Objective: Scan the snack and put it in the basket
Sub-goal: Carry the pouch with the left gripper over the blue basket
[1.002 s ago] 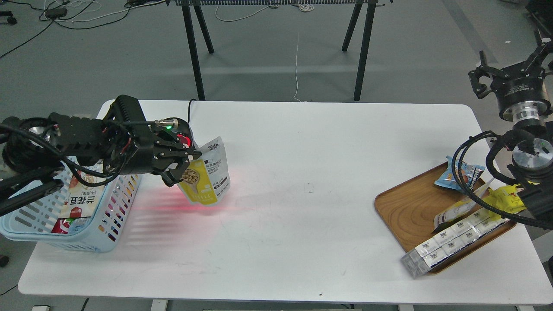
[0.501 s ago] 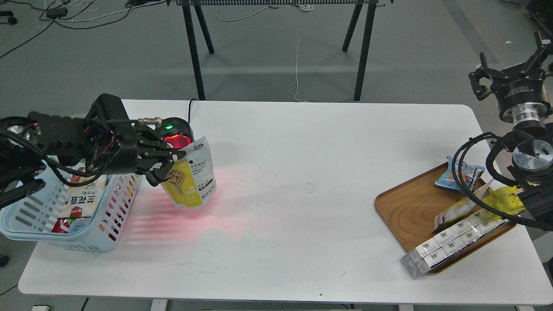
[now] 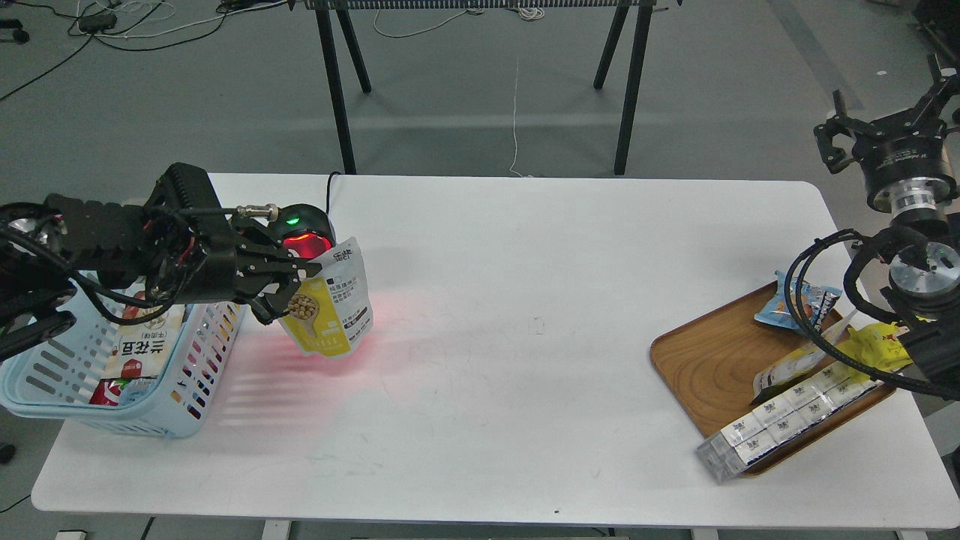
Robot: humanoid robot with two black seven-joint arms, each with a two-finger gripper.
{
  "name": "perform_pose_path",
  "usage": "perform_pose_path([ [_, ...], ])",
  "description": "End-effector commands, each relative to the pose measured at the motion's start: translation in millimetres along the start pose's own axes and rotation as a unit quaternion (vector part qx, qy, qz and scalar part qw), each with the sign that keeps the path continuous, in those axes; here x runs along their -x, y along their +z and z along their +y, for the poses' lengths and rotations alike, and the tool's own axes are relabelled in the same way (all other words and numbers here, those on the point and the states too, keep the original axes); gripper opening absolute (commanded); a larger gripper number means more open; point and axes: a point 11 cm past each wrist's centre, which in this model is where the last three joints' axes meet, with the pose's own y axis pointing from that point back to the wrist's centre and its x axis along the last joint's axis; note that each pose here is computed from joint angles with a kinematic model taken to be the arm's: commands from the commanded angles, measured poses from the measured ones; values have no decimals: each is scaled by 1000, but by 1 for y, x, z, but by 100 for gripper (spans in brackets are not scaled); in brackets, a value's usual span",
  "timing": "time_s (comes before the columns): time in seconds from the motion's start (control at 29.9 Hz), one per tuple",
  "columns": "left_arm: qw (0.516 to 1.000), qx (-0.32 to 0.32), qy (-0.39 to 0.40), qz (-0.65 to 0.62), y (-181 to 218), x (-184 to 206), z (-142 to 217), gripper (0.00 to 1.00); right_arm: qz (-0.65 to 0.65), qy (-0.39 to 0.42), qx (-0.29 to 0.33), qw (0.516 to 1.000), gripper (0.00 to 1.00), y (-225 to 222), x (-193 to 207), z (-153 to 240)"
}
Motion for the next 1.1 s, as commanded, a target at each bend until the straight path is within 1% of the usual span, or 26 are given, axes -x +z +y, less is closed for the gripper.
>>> perform_pose_path([
  [0.0,1000,1,-1,1,0,1,0,1,0,0,0,1000,97,0,0,0],
  [0.9,1000,-12,9,-2,-10,-8,6,1,-2,-1,-2,1000,97,-1,0,0],
  [1.07,1000,-6,11,-4,-7,-9,6,1,-1,0,-2,1000,97,-1,0,0],
])
